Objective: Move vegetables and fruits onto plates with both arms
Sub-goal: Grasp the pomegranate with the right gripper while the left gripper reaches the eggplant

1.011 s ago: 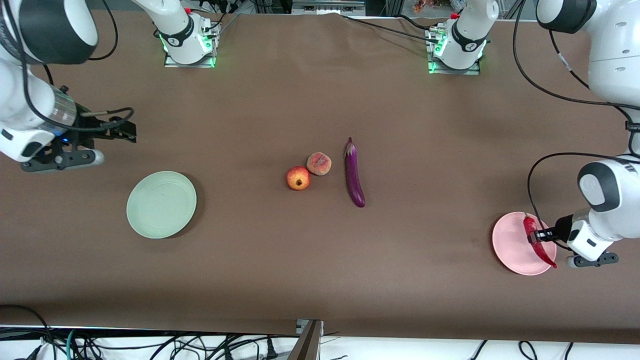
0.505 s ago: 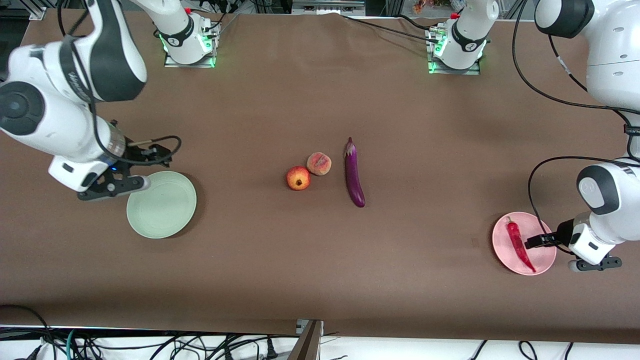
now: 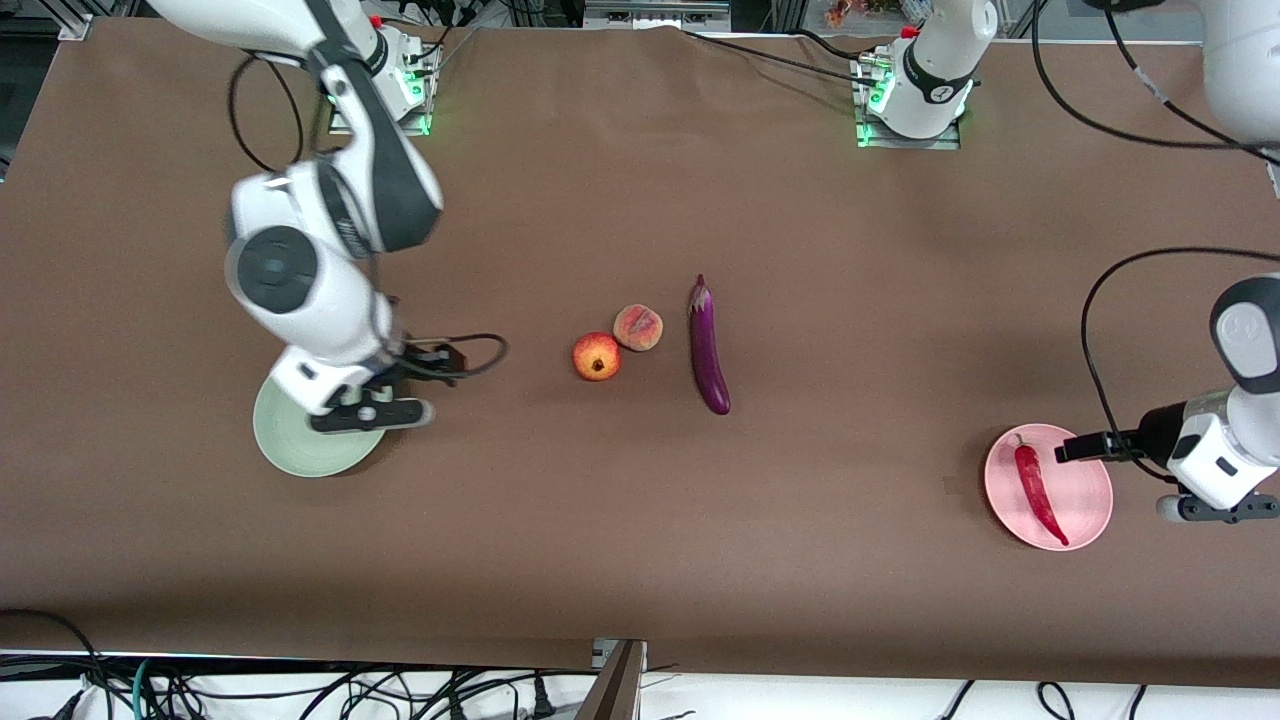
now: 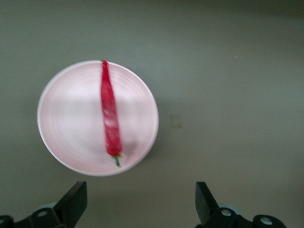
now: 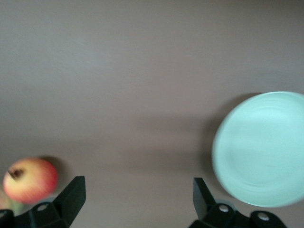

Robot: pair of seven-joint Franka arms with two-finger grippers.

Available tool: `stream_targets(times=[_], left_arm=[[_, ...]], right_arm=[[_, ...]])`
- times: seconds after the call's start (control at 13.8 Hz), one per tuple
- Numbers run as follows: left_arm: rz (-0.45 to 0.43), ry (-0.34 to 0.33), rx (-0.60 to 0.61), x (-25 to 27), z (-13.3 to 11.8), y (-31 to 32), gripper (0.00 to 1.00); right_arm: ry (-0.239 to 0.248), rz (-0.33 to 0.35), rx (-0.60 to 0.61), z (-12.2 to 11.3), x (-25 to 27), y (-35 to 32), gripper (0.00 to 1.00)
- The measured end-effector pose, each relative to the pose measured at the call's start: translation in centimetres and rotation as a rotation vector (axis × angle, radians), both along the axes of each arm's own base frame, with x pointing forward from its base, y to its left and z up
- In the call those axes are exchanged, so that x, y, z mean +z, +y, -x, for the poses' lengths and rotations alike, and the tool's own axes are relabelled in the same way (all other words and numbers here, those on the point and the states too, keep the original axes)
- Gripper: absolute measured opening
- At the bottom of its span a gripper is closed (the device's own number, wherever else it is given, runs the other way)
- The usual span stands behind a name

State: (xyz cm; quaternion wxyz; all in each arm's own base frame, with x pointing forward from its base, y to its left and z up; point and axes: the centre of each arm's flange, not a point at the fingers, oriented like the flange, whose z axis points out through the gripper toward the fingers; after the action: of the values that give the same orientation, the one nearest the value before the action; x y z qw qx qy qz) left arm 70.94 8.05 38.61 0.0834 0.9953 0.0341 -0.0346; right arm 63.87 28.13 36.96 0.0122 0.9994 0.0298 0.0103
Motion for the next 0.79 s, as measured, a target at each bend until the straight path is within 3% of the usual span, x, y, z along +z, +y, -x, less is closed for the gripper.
stream_targets(times=[0.29, 0.79], left_arm=[[0.029, 0.113, -0.009, 2.6, 1.9, -5.7, 1.00], [0.023, 0.219, -0.007, 4.2, 7.7, -19.9, 1.00]], right_arm=[[-0.007, -0.044, -0.104, 1.2, -4.5, 5.1, 1.00], [0.014, -0.055, -0.165, 4.5, -8.8, 11.5, 1.00]])
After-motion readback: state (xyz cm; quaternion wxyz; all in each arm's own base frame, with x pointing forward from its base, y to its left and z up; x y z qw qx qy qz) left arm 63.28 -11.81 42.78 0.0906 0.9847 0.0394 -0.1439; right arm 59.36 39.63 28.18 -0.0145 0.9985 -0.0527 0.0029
